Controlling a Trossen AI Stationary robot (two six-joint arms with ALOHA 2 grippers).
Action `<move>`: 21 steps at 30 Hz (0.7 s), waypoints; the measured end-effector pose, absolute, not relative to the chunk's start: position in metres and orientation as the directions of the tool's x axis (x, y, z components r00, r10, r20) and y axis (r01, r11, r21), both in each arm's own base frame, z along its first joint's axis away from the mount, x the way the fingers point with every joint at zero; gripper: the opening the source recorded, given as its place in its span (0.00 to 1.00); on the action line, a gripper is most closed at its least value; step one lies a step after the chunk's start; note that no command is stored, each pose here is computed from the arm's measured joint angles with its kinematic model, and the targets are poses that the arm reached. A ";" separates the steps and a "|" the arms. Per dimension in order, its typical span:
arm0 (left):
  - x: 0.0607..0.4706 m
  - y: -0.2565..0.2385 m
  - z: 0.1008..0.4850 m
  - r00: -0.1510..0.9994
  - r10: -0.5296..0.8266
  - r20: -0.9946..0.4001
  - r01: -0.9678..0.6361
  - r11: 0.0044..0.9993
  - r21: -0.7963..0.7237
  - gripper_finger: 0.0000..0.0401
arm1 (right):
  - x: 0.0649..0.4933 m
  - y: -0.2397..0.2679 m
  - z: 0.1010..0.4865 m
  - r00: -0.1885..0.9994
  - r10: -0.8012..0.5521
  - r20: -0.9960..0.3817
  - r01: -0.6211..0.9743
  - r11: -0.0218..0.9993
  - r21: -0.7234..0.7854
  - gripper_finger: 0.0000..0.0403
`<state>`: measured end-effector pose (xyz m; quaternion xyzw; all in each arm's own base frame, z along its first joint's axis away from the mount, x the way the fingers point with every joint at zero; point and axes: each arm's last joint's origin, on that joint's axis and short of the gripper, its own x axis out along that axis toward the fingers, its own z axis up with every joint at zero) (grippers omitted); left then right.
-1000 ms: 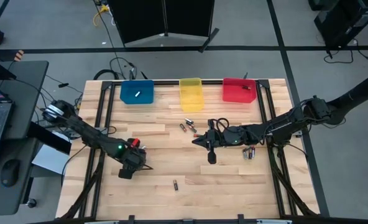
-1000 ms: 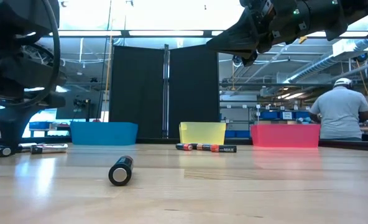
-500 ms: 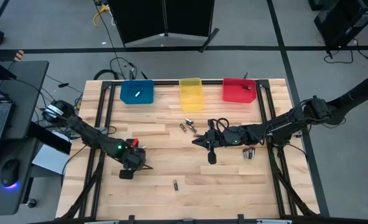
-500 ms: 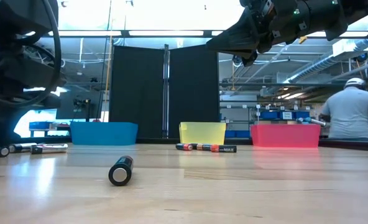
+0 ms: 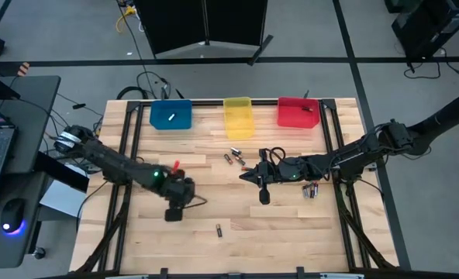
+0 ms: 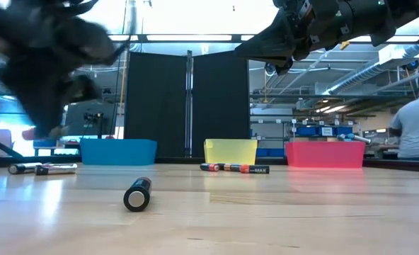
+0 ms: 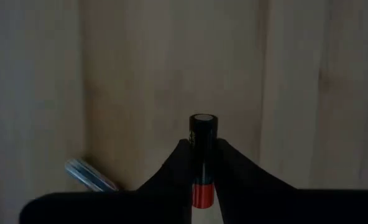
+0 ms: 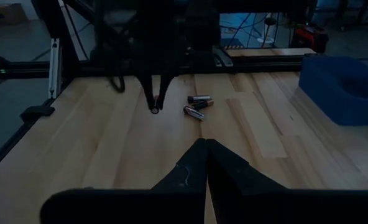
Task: Sort batteries
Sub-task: Put the black red battery into the yellow bin
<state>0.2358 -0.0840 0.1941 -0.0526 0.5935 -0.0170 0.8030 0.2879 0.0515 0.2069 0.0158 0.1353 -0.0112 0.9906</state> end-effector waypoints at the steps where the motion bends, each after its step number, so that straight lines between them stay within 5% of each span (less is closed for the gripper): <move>1: 0.241 -0.078 0.200 0.311 -0.085 -0.947 -0.040 0.994 -0.102 0.11 | 0.288 0.051 0.207 0.963 -0.018 -0.268 0.025 0.999 0.024 0.05; 12: 0.286 0.033 0.272 0.528 0.020 -0.849 -0.108 0.993 -0.045 0.11 | 0.287 0.050 0.205 0.956 -0.056 -0.288 0.057 0.998 -0.007 0.03; 21: 0.332 0.131 0.276 0.594 0.034 -0.804 -0.084 0.996 -0.020 0.11 | 0.283 0.045 0.195 0.905 -0.195 -0.377 0.191 0.980 -0.049 0.03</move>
